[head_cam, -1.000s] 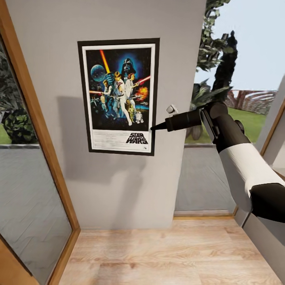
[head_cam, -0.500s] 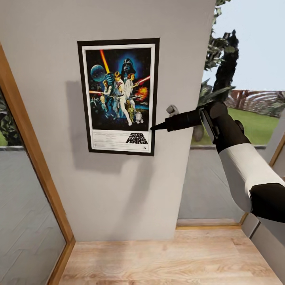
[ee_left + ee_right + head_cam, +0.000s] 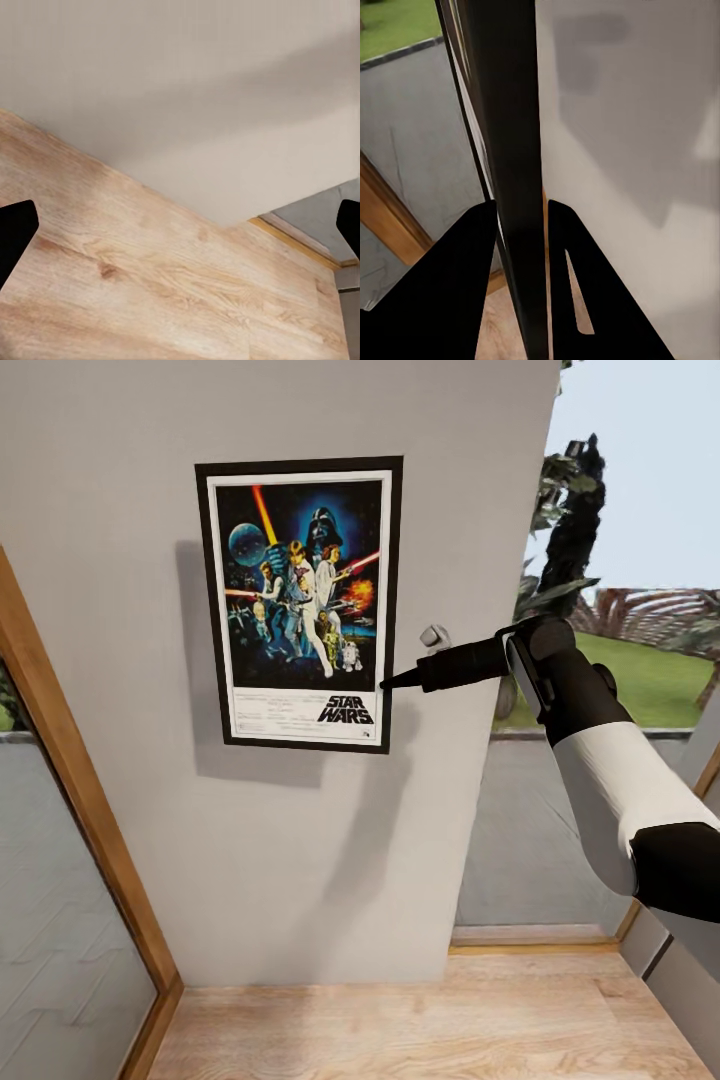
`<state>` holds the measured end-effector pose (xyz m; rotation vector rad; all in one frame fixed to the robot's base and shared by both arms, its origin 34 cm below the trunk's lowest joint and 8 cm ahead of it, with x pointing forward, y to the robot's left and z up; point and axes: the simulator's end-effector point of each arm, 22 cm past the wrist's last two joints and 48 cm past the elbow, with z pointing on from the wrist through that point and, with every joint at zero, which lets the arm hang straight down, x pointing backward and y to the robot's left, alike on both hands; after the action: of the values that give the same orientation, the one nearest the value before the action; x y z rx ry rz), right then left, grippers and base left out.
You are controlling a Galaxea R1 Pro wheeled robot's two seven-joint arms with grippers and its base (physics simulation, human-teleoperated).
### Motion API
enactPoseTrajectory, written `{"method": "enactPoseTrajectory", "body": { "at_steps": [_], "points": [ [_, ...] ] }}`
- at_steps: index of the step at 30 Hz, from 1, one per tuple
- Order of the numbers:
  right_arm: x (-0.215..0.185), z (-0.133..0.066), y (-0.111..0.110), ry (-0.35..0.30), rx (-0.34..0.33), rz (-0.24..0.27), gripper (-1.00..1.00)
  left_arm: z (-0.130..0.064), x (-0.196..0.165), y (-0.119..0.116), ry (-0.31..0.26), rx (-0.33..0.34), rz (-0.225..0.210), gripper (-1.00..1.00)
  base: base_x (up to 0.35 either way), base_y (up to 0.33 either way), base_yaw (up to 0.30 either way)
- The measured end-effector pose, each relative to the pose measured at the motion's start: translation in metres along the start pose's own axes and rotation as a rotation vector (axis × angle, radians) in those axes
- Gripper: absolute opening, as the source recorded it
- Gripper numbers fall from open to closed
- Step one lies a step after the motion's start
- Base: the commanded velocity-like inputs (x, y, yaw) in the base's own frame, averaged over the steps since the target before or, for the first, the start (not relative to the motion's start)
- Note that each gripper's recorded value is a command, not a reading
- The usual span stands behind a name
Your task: Pick up the poster from the kitchen countertop and hang it on one of the wall nails in the kitchen.
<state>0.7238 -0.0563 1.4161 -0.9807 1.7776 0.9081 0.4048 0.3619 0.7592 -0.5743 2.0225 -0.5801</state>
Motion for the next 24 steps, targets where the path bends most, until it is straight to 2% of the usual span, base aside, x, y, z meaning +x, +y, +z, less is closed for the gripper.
{"method": "enactPoseTrajectory", "body": {
  "at_steps": [4, 13, 24],
  "points": [
    [-0.0005, -0.0002, 0.0006, -0.001, 0.000, -0.001, -1.00, -0.0002, 0.0000, -0.0001, 0.000, 0.000, 0.000, 1.00, 0.073, 0.000, 0.000],
    [-0.0003, 0.0000, 0.0006, 0.000, 0.000, -0.001, -1.00, -0.0003, 0.0000, -0.0001, 0.000, 0.000, 0.000, 1.00, 0.269, 0.000, 0.000],
    [-0.0009, 0.0003, 0.0006, -0.001, 0.000, -0.002, -1.00, 0.0000, 0.0000, 0.0000, 0.000, 0.000, 0.000, 1.00, 0.038, 0.000, 0.000]
  ]
}}
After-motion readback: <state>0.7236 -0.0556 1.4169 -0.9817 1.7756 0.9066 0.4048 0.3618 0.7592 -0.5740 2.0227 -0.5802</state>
